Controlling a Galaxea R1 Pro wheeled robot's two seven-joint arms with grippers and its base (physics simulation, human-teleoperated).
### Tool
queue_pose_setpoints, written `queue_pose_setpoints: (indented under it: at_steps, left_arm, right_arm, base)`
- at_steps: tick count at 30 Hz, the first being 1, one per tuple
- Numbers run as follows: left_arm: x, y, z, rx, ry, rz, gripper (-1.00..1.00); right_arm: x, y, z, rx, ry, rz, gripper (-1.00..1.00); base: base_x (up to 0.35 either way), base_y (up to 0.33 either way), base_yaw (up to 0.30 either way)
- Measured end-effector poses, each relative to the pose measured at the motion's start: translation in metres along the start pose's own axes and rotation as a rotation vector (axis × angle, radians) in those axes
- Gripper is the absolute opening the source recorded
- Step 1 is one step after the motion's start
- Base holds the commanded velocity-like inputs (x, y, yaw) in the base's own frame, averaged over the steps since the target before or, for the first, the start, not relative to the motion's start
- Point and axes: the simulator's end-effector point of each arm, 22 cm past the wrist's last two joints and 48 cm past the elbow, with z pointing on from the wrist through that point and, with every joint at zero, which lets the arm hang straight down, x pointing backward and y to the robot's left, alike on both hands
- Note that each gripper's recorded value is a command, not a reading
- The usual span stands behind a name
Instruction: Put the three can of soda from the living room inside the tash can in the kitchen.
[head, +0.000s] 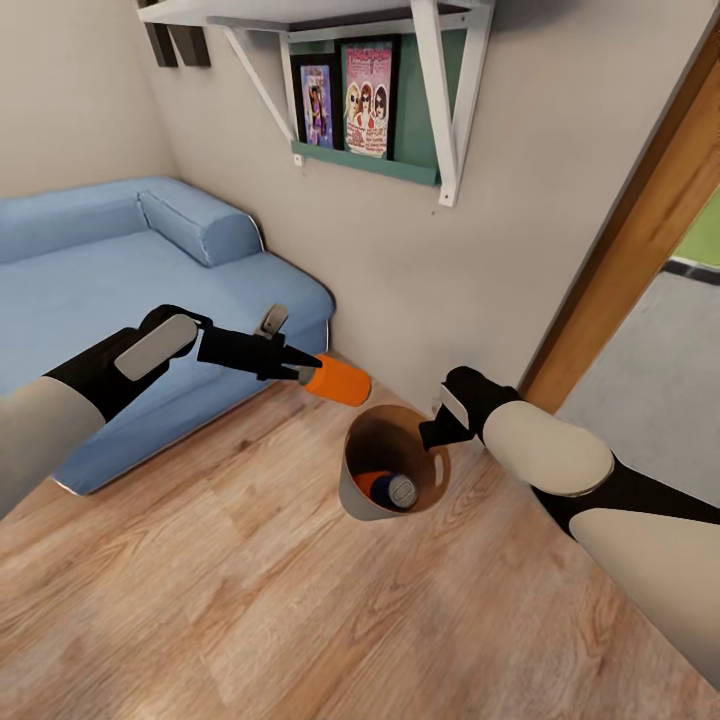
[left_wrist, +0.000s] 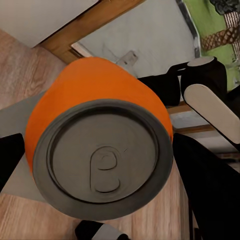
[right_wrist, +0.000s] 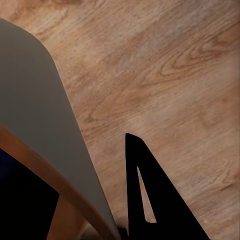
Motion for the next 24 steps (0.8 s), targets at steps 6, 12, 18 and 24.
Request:
queue_pose_setpoints:
  at_steps: [6,12,18,24]
  left_arm:
    - [-0.005,-0.016,0.003,0.012,0.012,0.006,-1.00]
    - [0.043,-0.020,0.056,-0.034,0.189,0.025,-1.00]
    - [0.068,-0.021,0.098,-0.107,0.282,0.028,-1.00]
    - [0.068,-0.018,0.107,-0.190,0.300,0.030,-1.00]
  right_arm:
    - [-0.004,-0.001,-0.012,0.002,0.000,0.000,-1.00]
    - [-0.007,-0.001,-0.024,0.003,0.000,0.000,-1.00]
    - [-0.011,-0.001,-0.036,0.002,0.001,0.000,-1.00]
    - [-0.014,-0.005,-0.047,0.023,0.003,-0.019,-1.00]
  base:
    - [0.000,0.000,0.000]
    - [0.000,0.000,0.000]
    - [0.000,0.000,0.000]
    - [0.000,0.000,0.000]
